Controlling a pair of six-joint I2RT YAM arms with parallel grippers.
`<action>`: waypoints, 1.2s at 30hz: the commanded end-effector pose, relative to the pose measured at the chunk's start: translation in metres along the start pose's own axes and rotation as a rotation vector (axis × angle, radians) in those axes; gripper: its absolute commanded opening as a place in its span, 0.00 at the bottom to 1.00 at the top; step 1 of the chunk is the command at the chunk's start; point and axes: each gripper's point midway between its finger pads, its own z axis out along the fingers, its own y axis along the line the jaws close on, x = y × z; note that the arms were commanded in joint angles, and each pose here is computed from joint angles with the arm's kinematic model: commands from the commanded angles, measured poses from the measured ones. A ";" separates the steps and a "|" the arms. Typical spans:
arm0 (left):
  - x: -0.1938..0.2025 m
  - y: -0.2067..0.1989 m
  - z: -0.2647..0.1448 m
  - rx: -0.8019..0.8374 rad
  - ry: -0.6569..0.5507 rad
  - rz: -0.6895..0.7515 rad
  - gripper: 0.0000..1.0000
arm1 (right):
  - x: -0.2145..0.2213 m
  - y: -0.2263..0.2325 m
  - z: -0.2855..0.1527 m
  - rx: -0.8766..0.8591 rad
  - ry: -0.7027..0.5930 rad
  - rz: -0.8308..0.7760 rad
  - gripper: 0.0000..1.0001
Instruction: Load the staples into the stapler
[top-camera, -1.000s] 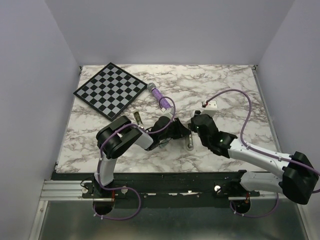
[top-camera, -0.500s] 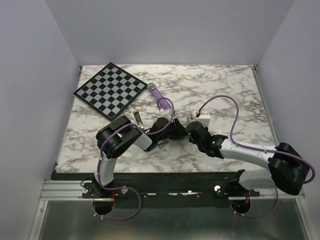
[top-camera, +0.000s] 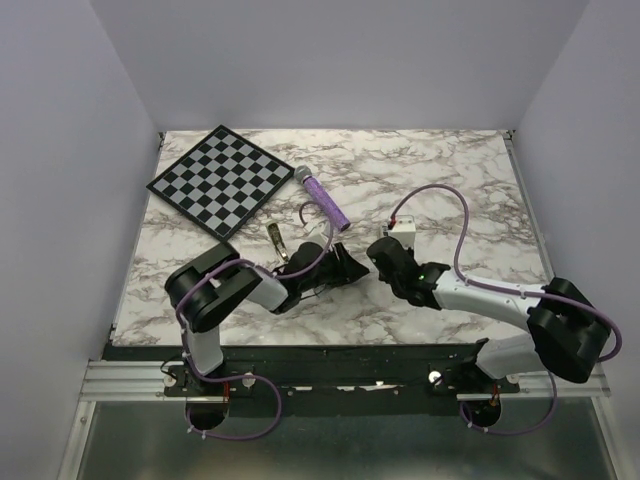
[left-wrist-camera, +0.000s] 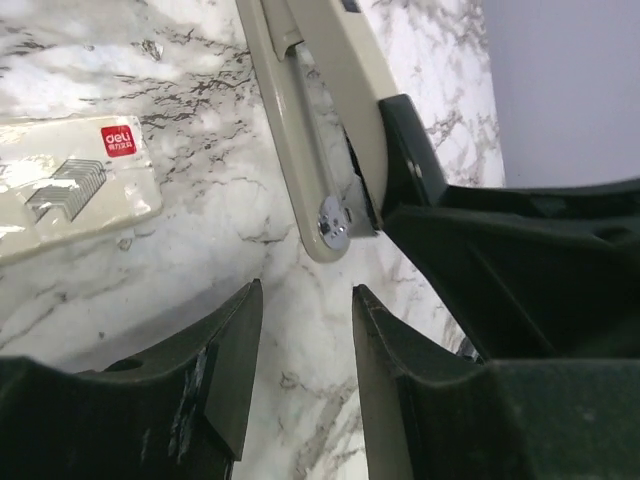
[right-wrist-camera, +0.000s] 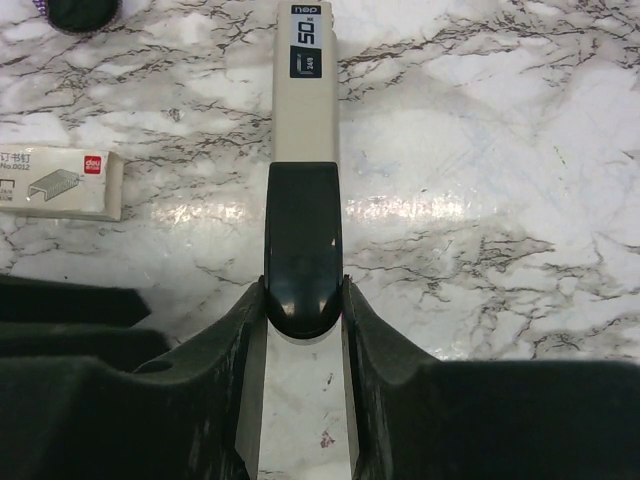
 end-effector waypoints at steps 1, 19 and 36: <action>-0.035 -0.029 -0.028 0.054 -0.156 0.058 0.51 | 0.001 -0.007 0.001 0.026 0.071 -0.050 0.04; -0.182 -0.080 -0.167 -0.151 -0.515 0.302 0.67 | -0.009 -0.001 -0.013 -0.040 0.309 -0.166 0.57; -0.270 -0.096 -0.298 -0.438 -0.876 0.634 0.88 | -0.004 -0.001 0.005 -0.091 0.539 -0.198 0.58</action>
